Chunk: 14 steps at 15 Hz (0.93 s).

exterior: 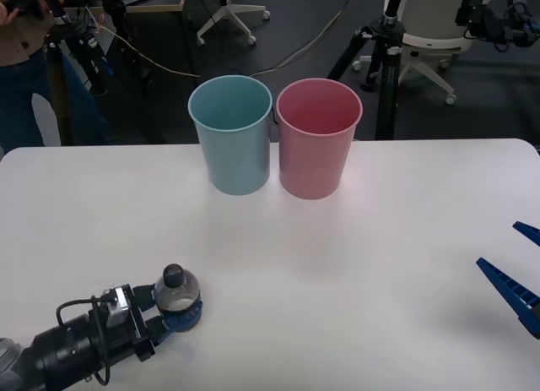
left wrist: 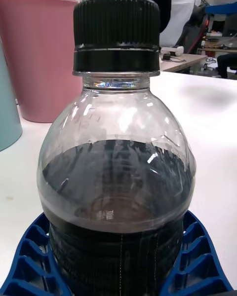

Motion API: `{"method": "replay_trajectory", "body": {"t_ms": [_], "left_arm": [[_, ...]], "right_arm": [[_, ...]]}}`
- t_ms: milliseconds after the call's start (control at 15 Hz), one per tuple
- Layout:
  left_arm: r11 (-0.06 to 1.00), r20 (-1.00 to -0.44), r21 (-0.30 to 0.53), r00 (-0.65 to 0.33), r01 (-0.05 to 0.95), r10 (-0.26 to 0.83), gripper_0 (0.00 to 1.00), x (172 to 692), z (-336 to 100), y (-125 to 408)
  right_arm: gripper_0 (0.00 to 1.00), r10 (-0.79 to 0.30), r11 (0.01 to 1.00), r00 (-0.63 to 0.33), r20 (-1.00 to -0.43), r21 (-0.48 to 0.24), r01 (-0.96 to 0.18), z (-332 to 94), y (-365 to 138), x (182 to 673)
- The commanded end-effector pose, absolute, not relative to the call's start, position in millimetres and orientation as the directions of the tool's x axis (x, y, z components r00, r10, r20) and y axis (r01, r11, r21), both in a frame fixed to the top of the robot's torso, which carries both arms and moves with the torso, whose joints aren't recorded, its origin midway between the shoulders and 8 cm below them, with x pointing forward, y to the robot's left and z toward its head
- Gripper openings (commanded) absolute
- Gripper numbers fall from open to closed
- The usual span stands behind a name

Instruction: Grasp the object on the table and drop it into the matching bin: aluminum can to the light blue bin, PET bottle to the pink bin.

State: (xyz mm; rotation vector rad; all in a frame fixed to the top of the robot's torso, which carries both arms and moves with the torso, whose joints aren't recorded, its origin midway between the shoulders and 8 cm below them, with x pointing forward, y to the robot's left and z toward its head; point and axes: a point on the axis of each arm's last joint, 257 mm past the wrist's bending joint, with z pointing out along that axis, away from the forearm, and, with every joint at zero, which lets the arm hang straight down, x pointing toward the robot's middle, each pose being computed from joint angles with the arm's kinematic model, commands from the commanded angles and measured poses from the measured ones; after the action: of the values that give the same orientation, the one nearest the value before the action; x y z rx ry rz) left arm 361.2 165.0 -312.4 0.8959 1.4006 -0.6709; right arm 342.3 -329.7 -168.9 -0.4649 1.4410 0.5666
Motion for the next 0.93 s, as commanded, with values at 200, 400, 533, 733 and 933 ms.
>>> {"method": "replay_trajectory", "body": {"t_ms": [200,400,533,733,933], "left_arm": [[0.570,-0.986,0.159,0.100,0.806,0.133,0.00,360.9,-290.2,185.9],[0.601,-0.994,0.087,0.027,0.794,0.107,0.00,356.1,-274.4,195.0],[0.620,-0.995,0.068,0.005,0.782,0.103,0.00,356.0,-259.1,200.2],[0.645,-0.996,0.043,-0.018,0.763,0.087,0.00,355.3,-225.0,200.0],[0.659,-0.997,0.028,-0.022,0.751,0.069,0.00,352.8,-189.5,192.3]], "right_arm": [[1.00,0.082,0.785,0.041,-0.996,0.039,-0.618,-168.9,-329.7,342.3],[1.00,0.082,0.785,0.041,-0.996,0.039,-0.618,-168.9,-329.7,342.3],[1.00,0.082,0.785,0.041,-0.996,0.039,-0.618,-168.9,-329.7,342.3],[1.00,0.082,0.785,0.041,-0.996,0.039,-0.618,-168.9,-329.7,342.3],[1.00,0.082,0.785,0.041,-0.996,0.039,-0.618,-168.9,-329.7,342.3]]}}
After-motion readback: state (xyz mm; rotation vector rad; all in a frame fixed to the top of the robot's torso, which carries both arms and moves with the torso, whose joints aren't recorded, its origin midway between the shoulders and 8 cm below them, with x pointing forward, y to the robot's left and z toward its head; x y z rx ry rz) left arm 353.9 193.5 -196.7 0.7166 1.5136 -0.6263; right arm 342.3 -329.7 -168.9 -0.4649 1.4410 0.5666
